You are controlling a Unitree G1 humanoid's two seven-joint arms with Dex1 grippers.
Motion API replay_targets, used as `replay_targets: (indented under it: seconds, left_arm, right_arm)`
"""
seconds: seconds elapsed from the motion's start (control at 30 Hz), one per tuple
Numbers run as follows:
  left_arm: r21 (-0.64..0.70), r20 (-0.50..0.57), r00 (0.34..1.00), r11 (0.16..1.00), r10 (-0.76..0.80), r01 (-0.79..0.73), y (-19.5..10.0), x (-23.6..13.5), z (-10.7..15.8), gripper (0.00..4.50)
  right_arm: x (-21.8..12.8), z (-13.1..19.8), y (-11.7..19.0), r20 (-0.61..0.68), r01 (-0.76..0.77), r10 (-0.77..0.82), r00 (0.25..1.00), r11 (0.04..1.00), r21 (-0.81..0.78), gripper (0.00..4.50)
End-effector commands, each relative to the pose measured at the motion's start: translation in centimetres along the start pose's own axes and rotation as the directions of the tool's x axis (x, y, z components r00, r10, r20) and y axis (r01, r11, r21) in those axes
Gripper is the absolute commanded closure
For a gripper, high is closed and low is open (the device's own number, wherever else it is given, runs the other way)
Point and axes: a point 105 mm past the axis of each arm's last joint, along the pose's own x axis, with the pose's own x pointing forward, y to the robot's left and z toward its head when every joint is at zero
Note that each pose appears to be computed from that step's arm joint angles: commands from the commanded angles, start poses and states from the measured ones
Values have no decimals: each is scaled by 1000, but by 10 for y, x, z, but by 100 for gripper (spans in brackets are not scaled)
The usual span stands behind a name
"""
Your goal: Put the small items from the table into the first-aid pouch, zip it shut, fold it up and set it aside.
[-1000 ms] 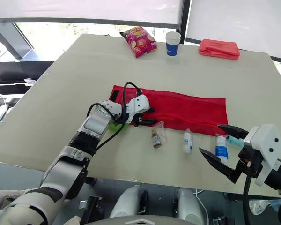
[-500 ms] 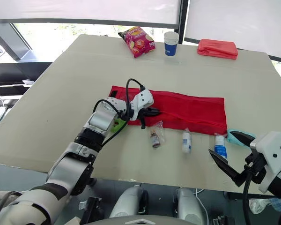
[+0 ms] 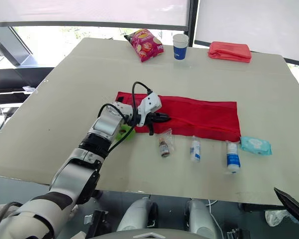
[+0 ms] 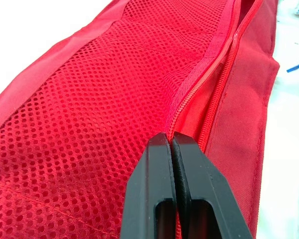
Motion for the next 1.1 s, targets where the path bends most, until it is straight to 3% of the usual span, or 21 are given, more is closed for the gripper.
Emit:
replay_targets:
  seconds: [0.03,0.2,0.27,0.43,0.67,0.83,0.87,0.97,1.1]
  left_arm:
    - [42,46,999,999,-4,2,5,-2,19,445]
    - [42,52,998,999,-19,16,4,-3,21,445]
    - [29,62,998,999,-25,23,4,-3,24,445]
    - [21,77,996,999,-35,33,1,-2,30,445]
    - [14,84,996,999,-36,35,-3,1,31,445]
    - [10,91,995,999,-32,31,-4,2,34,445]
    - [8,94,995,999,-33,32,-5,2,34,450]
    - [6,97,995,999,-35,35,-6,2,36,450]
    - [-4,101,994,999,-37,37,-6,2,36,450]
  right_arm:
    - [-12,-1,-8,-48,-46,46,998,999,14,0]
    - [0,6,-5,-33,-107,107,994,994,9,0]
    - [23,8,-3,1,-89,89,996,996,26,0]
    - [69,-14,8,-81,24,-18,997,997,79,0]
    - [122,-25,24,-61,183,-172,983,930,319,0]
    - [145,-36,32,-118,253,-226,967,904,344,0]
    - [147,-36,31,-120,263,-236,964,904,338,52]
    - [151,-33,31,-110,273,-250,962,903,331,141]
    - [143,-26,23,-91,290,-276,957,907,304,316]
